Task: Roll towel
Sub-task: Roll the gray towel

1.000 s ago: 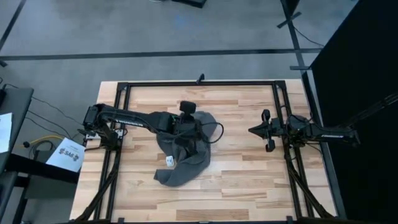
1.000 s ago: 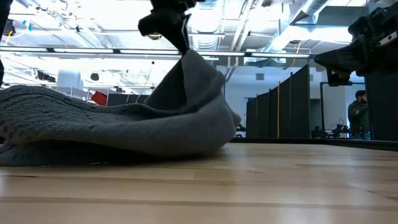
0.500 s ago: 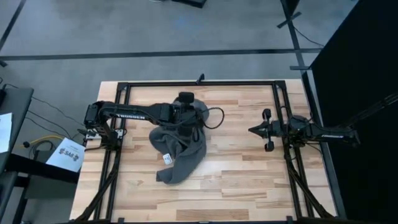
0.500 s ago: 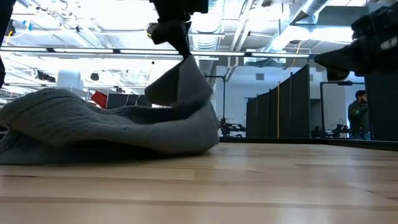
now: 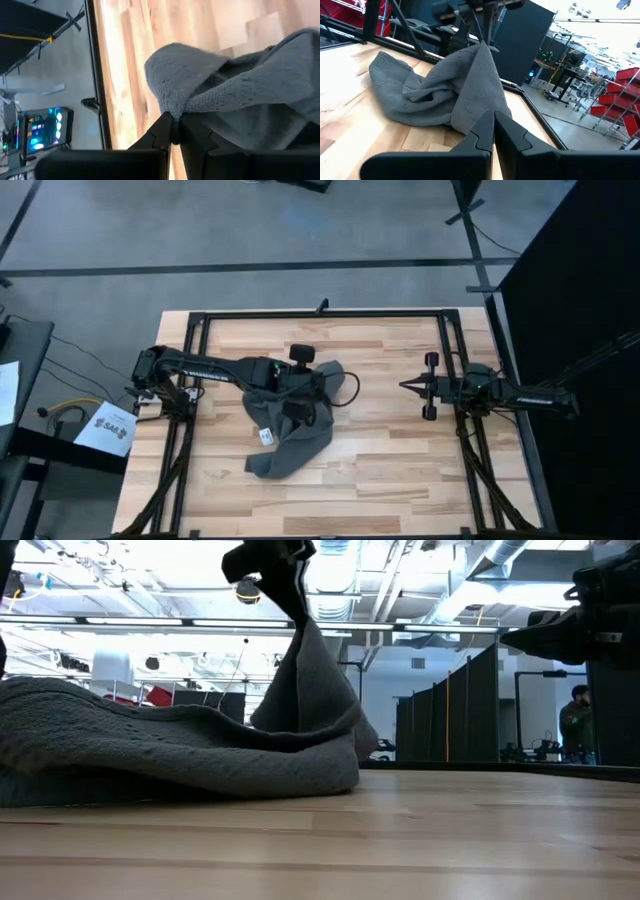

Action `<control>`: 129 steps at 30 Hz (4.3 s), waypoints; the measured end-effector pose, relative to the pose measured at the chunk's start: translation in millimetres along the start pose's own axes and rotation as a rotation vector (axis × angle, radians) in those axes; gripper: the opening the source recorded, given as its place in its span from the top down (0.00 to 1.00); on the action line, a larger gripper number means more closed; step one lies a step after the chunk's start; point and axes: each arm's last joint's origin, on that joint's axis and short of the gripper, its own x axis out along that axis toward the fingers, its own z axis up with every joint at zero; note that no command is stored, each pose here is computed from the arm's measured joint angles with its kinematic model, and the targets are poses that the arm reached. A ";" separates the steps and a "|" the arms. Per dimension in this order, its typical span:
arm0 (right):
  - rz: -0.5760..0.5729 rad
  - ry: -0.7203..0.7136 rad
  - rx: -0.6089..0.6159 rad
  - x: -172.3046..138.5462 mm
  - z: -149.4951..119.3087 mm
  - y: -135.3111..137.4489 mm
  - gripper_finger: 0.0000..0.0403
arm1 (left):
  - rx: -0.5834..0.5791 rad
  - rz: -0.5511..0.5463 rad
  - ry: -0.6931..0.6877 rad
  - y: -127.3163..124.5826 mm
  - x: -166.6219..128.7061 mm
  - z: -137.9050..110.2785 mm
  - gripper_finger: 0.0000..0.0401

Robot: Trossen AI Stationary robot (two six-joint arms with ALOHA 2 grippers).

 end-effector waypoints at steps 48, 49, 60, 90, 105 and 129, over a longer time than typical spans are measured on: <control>-0.110 0.358 0.424 211.5 1.2 35.5 0.74 | -0.072 0.110 -0.060 20.7 18.4 2.7 0.96; -0.135 0.367 0.408 213.3 3.1 38.2 0.74 | -0.074 0.111 -0.060 21.3 18.7 2.6 0.96; -0.391 0.468 0.338 221.2 5.3 53.8 0.75 | -0.081 0.112 -0.054 22.6 19.3 1.7 0.96; -0.377 0.489 0.072 161.7 83.5 -10.6 1.00 | -0.094 0.084 0.036 20.7 20.5 -8.7 0.96; -0.307 0.534 0.000 159.8 78.1 -19.3 1.00 | -0.151 0.050 0.009 44.3 34.2 -14.1 0.88; -0.313 0.550 0.013 162.1 73.7 -19.3 1.00 | -0.215 -0.092 -0.115 42.8 65.8 -21.5 0.71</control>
